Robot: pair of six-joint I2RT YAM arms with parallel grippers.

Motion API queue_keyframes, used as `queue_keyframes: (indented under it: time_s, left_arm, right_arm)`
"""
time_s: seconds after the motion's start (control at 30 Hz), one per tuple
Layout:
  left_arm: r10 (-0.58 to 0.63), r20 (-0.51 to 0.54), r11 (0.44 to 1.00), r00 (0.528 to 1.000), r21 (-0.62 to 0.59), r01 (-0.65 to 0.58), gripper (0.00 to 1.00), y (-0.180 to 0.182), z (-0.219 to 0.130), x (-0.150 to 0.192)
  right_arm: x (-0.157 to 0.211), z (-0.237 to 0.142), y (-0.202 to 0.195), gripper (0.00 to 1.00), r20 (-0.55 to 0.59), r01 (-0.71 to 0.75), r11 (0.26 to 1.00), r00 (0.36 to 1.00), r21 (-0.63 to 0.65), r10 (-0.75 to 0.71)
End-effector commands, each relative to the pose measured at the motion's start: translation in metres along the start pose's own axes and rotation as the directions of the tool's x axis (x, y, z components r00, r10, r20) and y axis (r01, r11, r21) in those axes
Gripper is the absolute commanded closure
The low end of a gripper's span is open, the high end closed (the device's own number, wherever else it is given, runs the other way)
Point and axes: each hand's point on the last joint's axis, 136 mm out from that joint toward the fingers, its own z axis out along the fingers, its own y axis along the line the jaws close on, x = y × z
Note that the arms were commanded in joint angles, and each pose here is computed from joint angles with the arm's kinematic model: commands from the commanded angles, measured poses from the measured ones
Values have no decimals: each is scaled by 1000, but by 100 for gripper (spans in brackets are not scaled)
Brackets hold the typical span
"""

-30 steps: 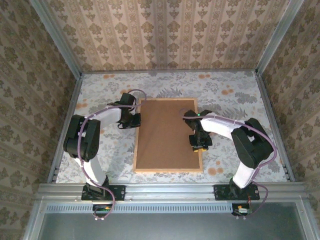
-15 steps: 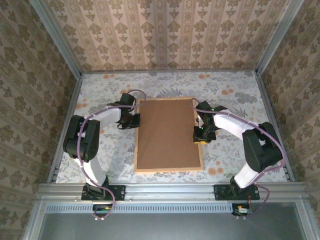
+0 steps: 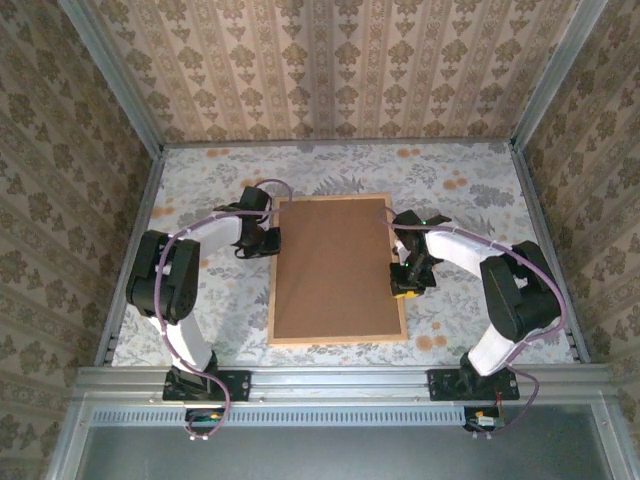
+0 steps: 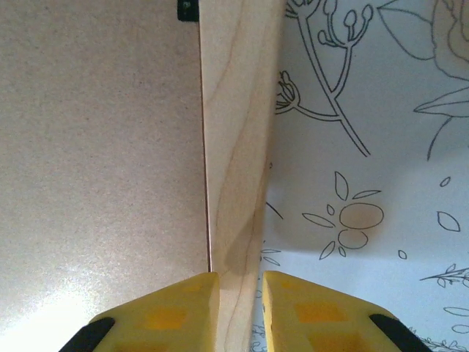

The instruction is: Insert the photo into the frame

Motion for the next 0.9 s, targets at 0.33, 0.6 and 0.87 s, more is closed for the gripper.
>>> queue_keyframes:
  time_s: [0.33,0.6,0.87]
  left_arm:
    - [-6,-42,1000,999,-12,5,95,3,-3,14]
    - [-8,-40,1000,999,-10,7,95,3,-3,14]
    - [-10,-43,1000,999,-8,9,95,3,-2,15]
  right_arm:
    - [11,18,-7,79,-57,7,999,998,36,-5]
    - [16,18,-5,78,-70,36,997,997,72,-31]
    - [15,21,-1,78,-59,41,995,998,96,-36]
